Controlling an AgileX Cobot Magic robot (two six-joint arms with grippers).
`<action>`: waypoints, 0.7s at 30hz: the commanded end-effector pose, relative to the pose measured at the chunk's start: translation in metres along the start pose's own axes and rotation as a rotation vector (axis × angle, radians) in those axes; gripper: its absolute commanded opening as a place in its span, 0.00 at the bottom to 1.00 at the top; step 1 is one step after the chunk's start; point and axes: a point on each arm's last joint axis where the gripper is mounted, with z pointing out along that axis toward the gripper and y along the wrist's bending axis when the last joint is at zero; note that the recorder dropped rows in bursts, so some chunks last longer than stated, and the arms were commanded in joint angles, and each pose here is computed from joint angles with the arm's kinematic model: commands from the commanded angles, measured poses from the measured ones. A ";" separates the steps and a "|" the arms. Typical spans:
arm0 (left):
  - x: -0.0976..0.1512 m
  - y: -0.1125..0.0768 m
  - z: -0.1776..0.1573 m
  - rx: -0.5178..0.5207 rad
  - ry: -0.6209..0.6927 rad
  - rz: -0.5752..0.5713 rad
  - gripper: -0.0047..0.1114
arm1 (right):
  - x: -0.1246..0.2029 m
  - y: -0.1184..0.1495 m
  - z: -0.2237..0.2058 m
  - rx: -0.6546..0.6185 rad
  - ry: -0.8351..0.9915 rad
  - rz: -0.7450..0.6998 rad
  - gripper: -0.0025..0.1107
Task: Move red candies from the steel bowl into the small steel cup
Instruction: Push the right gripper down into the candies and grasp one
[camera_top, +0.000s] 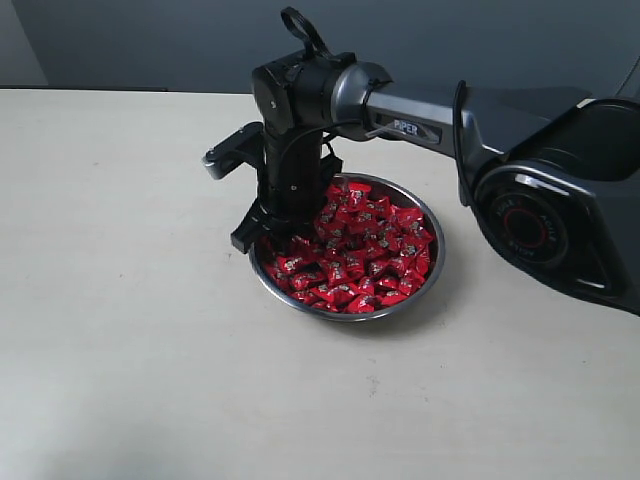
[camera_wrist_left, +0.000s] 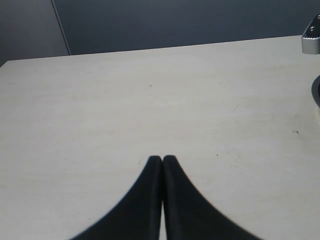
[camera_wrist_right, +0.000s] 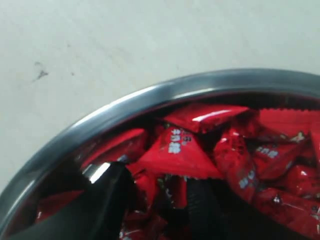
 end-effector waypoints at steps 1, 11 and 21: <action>-0.004 0.000 -0.001 0.003 -0.022 0.000 0.04 | -0.002 -0.003 -0.003 0.011 -0.025 0.002 0.37; -0.004 0.000 -0.001 0.003 -0.022 0.000 0.04 | -0.005 -0.007 -0.010 0.049 -0.029 0.002 0.10; -0.004 0.000 -0.001 0.003 -0.022 0.000 0.04 | -0.011 -0.008 -0.026 0.052 -0.041 0.011 0.10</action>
